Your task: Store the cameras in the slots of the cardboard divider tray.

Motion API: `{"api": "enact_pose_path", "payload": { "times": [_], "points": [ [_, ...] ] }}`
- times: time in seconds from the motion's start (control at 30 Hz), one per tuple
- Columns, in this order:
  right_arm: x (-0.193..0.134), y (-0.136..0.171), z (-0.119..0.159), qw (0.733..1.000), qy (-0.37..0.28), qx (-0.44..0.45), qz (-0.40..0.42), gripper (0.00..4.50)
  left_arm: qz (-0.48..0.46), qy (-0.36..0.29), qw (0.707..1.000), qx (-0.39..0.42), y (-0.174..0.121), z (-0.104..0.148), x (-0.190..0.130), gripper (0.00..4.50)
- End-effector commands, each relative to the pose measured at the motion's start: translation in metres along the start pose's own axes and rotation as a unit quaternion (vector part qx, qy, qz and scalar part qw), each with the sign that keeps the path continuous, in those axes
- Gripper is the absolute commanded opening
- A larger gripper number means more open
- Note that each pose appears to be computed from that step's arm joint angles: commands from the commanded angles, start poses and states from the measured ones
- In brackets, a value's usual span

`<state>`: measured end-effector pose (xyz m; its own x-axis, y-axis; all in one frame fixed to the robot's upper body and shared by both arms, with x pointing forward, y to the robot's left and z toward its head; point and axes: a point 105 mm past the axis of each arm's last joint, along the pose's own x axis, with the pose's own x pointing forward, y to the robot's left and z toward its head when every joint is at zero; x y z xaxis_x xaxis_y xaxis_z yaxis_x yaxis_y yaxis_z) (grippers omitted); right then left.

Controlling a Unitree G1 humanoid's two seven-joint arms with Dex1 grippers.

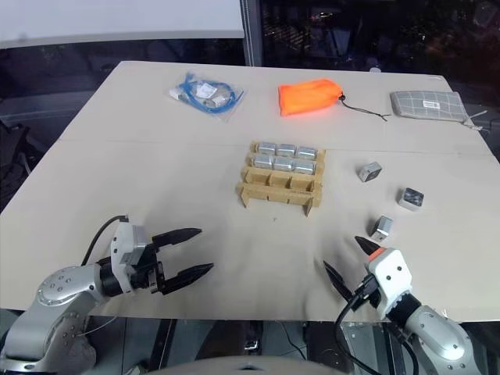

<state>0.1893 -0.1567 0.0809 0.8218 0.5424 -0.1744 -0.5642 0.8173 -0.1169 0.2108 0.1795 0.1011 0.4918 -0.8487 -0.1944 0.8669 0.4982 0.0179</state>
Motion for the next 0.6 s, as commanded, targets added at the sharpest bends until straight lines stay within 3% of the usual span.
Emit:
{"api": "enact_pose_path", "payload": {
  "times": [0.03, 0.13, 0.3, 0.43, 0.6],
  "points": [
    [0.005, -0.01, 0.025, 0.999, -0.034, -0.023, -0.029, 4.5, 0.018, -0.048, 0.998, 0.019, 0.012, 0.021, -0.001, 4.47],
    [0.014, -0.024, 0.062, 0.994, -0.055, -0.04, -0.086, 4.5, 0.016, -0.118, 0.993, 0.021, 0.023, 0.051, 0.002, 4.47],
    [0.017, -0.039, 0.087, 0.993, -0.034, -0.035, -0.107, 4.5, -0.063, -0.137, 0.987, 0.058, 0.009, 0.077, 0.009, 4.47],
    [0.011, -0.065, 0.079, 0.986, 0.027, 0.016, -0.166, 4.5, -0.151, -0.138, 0.975, 0.082, -0.01, 0.095, 0.012, 4.47],
    [-0.003, -0.068, 0.053, 0.969, 0.121, 0.097, -0.19, 4.5, -0.205, -0.116, 0.965, 0.111, -0.018, 0.099, 0.014, 4.47]
  ]
}}
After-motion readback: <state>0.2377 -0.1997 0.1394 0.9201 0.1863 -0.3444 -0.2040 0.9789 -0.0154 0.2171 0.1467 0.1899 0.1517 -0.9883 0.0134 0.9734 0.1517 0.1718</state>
